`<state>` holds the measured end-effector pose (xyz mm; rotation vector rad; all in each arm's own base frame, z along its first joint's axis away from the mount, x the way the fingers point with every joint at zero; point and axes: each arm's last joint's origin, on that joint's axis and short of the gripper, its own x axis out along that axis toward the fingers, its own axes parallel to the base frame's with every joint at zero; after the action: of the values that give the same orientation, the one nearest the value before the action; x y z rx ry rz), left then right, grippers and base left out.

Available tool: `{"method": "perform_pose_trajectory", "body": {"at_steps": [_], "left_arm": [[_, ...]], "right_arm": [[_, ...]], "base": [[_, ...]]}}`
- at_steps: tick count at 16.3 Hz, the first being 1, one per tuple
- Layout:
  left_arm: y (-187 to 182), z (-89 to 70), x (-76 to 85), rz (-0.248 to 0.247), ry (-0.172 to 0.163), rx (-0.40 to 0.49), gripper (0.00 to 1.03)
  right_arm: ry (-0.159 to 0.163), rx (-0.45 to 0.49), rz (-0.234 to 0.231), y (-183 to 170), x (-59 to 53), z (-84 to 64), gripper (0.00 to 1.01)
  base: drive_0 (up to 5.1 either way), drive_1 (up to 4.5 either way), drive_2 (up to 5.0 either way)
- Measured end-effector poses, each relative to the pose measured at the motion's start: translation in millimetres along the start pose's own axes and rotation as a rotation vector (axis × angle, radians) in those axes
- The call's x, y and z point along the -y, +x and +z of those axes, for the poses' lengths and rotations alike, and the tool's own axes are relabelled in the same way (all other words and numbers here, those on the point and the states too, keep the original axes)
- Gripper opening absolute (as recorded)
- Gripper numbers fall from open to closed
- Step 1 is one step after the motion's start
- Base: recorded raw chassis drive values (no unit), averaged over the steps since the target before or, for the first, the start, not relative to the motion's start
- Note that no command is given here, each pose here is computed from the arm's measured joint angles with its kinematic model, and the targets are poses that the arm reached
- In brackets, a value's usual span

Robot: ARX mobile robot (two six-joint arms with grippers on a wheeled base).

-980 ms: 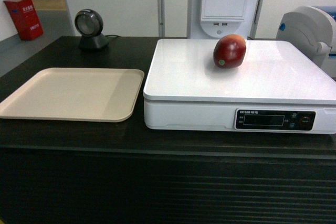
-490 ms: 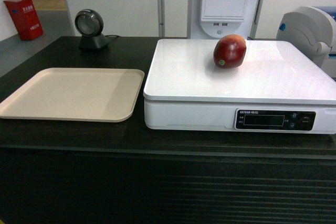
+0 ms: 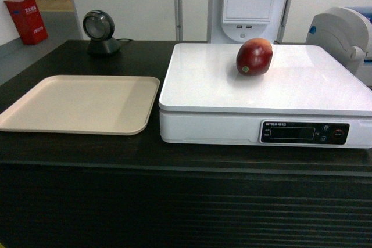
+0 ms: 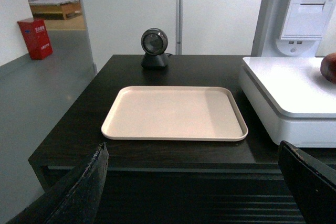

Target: Place dark red mango on scale at checkout

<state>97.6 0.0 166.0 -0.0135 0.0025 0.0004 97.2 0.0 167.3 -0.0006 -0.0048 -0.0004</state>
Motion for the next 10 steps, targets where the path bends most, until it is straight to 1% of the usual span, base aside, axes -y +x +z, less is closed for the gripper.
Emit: {"method": "perform_pose_trajectory", "body": {"at_steps": [10], "left_arm": [[0.0,0.0,0.0,0.0,0.0,0.0,0.98]], "right_arm": [[0.0,0.0,0.0,0.0,0.0,0.0,0.98]], "base": [[0.0,0.0,0.0]]}}
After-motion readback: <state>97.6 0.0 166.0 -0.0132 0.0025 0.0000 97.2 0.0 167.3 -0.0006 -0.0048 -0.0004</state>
